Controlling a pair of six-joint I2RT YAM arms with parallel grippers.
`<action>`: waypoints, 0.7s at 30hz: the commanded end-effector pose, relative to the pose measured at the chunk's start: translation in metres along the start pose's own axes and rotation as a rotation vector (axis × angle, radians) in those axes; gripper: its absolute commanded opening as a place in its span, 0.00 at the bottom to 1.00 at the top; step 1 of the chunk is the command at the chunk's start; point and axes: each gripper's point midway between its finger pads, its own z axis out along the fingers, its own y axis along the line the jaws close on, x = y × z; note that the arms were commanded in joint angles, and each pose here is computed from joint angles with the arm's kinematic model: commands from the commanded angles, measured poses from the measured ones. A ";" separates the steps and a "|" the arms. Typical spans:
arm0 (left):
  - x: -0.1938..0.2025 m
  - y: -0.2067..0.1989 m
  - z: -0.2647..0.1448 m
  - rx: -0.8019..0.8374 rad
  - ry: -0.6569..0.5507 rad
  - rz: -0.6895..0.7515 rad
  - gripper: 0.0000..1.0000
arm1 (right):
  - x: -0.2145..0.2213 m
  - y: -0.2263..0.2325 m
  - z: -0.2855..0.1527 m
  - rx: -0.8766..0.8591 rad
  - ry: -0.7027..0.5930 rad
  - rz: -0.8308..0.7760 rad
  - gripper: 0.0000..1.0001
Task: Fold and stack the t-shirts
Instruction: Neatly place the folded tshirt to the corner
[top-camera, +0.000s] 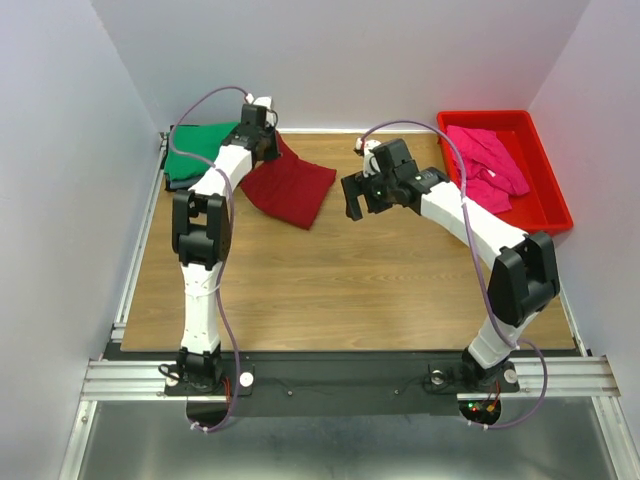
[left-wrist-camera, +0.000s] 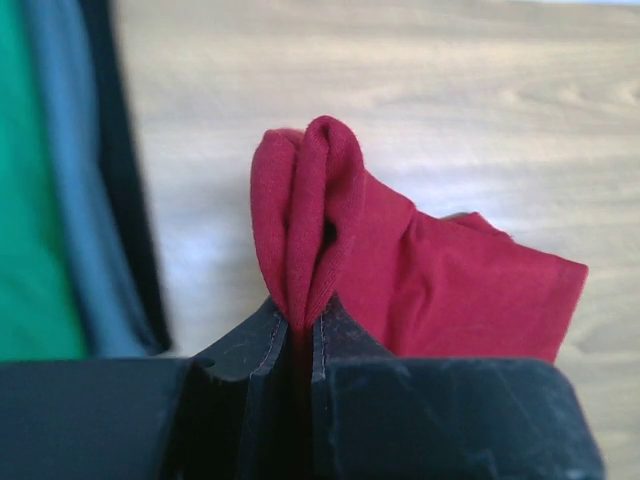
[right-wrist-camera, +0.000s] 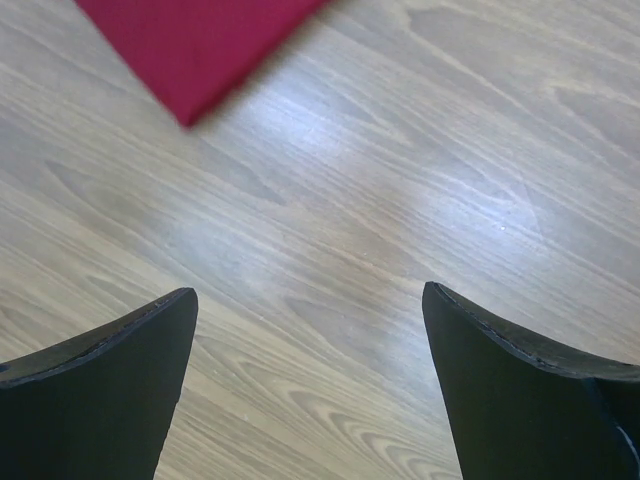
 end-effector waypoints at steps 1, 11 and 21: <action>-0.063 0.011 -0.017 -0.037 -0.123 0.086 0.00 | -0.010 0.003 -0.009 -0.001 -0.048 -0.034 1.00; -0.143 0.018 -0.043 -0.109 -0.333 0.138 0.00 | -0.006 0.001 -0.010 0.003 -0.043 -0.034 1.00; -0.193 0.022 -0.085 -0.165 -0.474 0.258 0.00 | -0.003 0.003 -0.011 -0.012 -0.037 -0.030 1.00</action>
